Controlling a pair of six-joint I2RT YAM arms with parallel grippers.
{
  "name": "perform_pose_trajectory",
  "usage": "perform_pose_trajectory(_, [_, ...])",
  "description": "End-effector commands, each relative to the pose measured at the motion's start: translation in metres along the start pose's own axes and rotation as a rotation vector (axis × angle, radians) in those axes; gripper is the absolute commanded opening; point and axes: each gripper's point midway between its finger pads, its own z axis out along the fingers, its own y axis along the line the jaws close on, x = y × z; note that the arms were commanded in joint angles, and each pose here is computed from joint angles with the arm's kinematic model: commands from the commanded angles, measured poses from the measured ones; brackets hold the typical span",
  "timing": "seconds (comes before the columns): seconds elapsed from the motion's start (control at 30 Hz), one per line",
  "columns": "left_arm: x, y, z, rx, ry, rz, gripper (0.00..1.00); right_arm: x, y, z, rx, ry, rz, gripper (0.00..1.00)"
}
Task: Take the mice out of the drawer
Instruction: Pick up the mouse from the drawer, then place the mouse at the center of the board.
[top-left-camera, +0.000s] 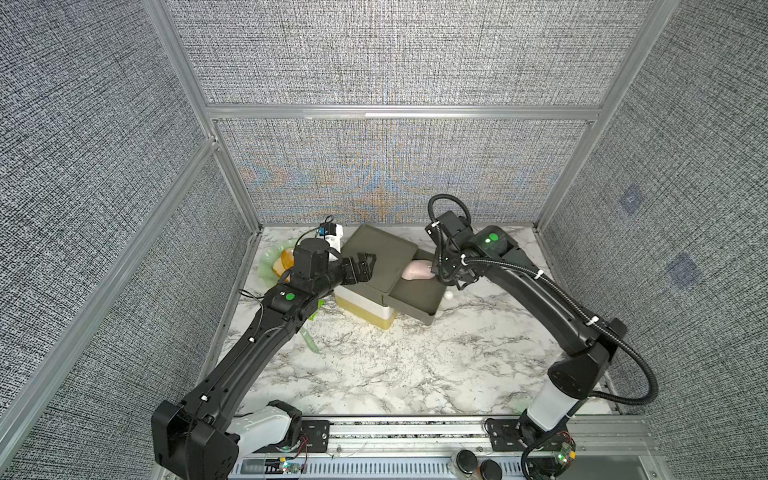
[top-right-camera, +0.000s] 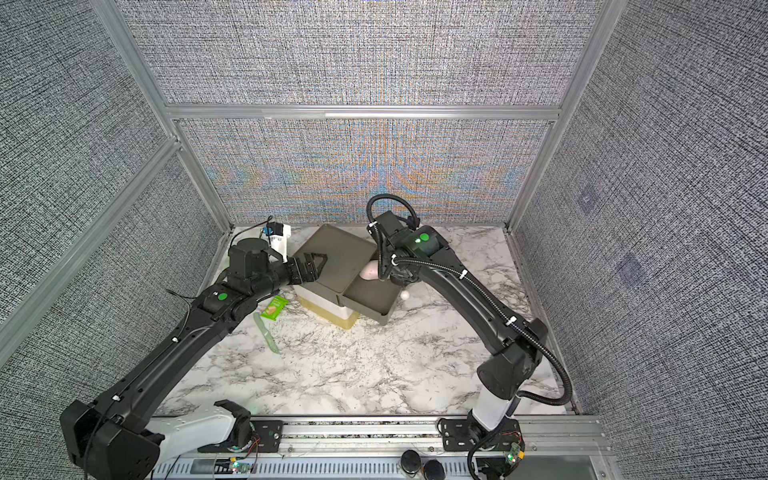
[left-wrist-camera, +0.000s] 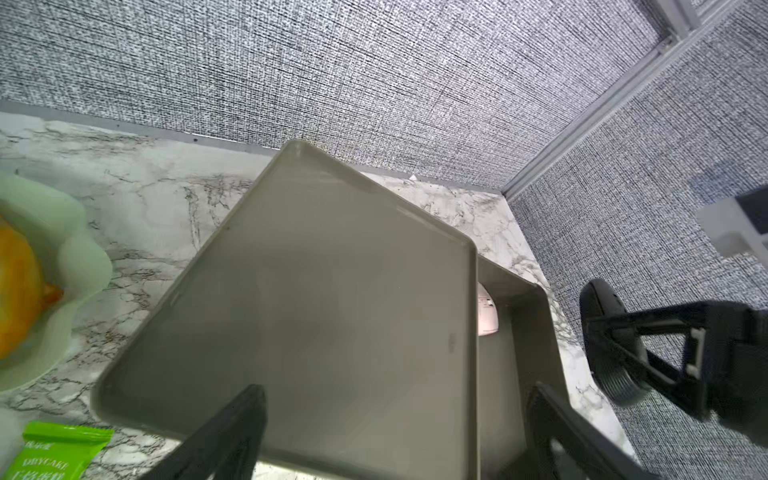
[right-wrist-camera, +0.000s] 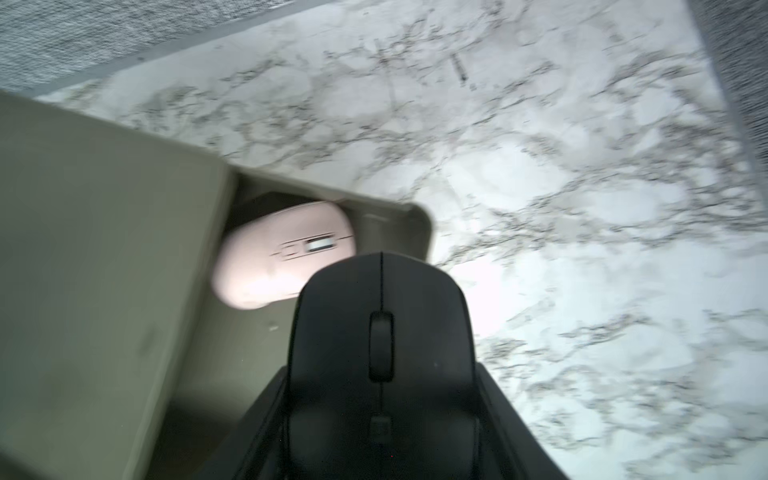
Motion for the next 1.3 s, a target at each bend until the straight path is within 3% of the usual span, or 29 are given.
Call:
perform_pose_trajectory(0.0, [0.005,-0.016,-0.002,0.049,0.043,0.035,0.99,-0.002,-0.030,0.006,0.054,0.016,-0.092,0.54])
perform_pose_trajectory(0.27, [0.011,-0.042,-0.003,0.110,0.064,0.047,0.99,-0.001,-0.091,0.061,0.080,0.093,-0.153,0.54])
perform_pose_trajectory(0.57, [0.022,-0.056,-0.005,0.137,0.105,0.081,0.99,0.027,-0.117,0.147,0.008,0.263,-0.195,0.54])
perform_pose_trajectory(0.77, [0.022,-0.051,-0.008,0.114,0.093,0.089,0.99,0.040,-0.126,0.190,-0.029,0.294,-0.196,0.53])
perform_pose_trajectory(1.27, [0.022,-0.040,-0.011,0.065,0.064,0.091,1.00,0.064,-0.132,0.233,-0.034,0.400,-0.282,0.54])
